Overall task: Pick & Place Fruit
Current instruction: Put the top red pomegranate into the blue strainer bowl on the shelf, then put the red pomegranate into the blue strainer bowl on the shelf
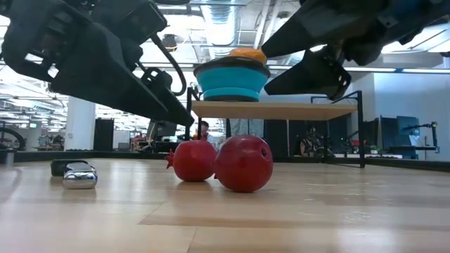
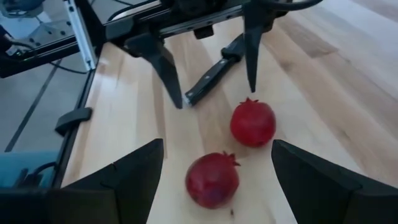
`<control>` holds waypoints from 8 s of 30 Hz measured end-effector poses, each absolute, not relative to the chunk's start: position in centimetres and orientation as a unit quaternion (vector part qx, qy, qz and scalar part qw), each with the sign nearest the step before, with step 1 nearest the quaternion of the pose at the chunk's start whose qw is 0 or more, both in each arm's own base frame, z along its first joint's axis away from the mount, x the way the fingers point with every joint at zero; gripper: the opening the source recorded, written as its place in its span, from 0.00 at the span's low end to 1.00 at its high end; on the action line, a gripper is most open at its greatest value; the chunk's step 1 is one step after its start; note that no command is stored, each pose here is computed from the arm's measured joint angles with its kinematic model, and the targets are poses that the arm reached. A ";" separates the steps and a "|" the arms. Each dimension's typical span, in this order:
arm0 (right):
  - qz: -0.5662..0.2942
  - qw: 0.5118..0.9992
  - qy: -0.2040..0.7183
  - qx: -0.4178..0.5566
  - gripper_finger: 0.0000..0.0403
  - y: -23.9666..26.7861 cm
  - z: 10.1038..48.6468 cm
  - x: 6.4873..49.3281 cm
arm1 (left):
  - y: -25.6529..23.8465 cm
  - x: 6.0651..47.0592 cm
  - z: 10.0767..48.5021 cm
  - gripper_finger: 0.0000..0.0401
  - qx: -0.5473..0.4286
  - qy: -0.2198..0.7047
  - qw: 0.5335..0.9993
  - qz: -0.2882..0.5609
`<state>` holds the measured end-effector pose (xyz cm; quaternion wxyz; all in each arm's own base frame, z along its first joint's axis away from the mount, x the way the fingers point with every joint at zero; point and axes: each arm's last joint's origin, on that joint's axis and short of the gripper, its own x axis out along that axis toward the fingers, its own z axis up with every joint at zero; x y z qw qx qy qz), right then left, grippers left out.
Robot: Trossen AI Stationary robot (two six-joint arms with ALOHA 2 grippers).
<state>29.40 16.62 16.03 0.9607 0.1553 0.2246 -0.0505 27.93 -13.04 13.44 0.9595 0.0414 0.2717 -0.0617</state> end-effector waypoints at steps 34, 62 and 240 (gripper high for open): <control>-0.050 0.959 0.220 0.169 0.73 17.1 16.1 29.1 | -11.4 29.5 9.9 0.73 0.076 0.284 0.955 -0.026; -0.097 0.962 0.197 0.164 0.73 18.2 16.0 28.2 | -4.4 25.7 32.6 0.26 -0.049 0.178 0.980 0.068; -0.049 0.946 0.236 0.217 0.73 15.9 16.0 29.9 | -5.4 21.6 29.7 0.01 0.023 0.175 0.984 -0.006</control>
